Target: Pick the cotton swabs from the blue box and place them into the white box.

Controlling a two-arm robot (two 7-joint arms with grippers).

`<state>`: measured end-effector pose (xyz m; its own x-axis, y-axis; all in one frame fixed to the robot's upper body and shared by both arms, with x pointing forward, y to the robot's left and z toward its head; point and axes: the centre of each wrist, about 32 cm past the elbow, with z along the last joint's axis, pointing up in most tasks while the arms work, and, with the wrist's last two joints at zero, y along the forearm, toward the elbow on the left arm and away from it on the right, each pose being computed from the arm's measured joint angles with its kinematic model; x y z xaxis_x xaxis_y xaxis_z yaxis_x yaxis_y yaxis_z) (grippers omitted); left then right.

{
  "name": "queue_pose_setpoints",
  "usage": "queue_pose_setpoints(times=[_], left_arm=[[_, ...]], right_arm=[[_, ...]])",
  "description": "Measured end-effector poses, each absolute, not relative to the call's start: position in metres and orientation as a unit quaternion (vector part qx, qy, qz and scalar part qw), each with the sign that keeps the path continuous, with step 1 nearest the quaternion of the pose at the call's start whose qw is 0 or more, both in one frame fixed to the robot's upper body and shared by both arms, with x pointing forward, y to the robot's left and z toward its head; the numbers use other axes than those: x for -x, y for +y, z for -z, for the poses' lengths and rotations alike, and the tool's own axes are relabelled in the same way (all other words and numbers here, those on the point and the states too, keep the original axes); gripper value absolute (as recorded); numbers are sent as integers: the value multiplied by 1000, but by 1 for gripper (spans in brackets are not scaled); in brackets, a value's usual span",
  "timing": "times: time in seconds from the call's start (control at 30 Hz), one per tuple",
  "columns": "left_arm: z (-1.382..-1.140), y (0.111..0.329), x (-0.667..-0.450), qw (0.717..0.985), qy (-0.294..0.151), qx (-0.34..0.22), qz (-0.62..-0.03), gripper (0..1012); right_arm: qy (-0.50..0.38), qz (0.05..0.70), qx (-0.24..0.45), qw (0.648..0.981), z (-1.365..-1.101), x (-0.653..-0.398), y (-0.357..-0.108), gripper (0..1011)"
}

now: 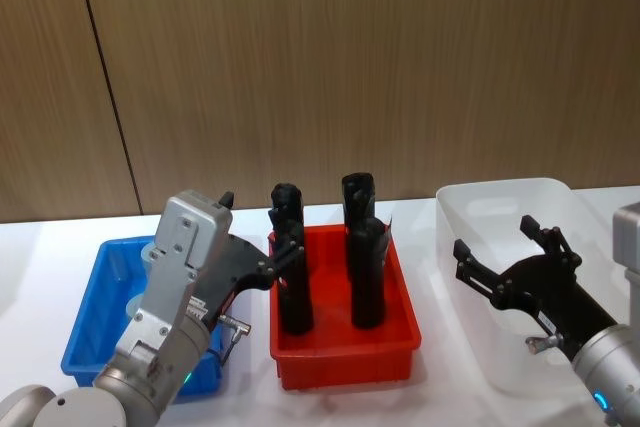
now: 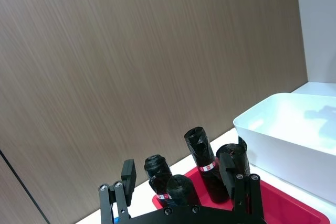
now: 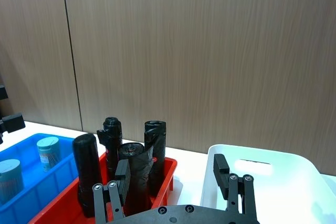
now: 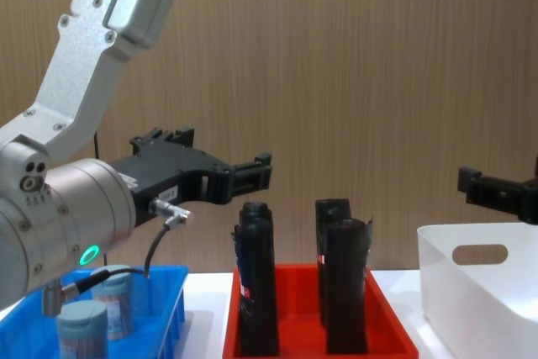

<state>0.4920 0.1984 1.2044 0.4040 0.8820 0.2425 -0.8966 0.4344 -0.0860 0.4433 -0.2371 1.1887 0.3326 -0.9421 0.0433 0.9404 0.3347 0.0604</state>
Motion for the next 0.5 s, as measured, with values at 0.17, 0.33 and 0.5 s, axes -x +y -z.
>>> queue_pose_setpoints(times=[0.17,0.33,0.5], left_arm=[[-1204,198,-492,837,-126,-29,-531,1009],[-1204,198,-492,837,-126,-29,-531,1009],[-1204,198,-492,837,-126,-29,-531,1009]], right_arm=[[-35,577,-12,816,-1189,-443,-237,1002],[-35,577,-12,816,-1189,-443,-237,1002],[-35,577,-12,816,-1189,-443,-237,1002]])
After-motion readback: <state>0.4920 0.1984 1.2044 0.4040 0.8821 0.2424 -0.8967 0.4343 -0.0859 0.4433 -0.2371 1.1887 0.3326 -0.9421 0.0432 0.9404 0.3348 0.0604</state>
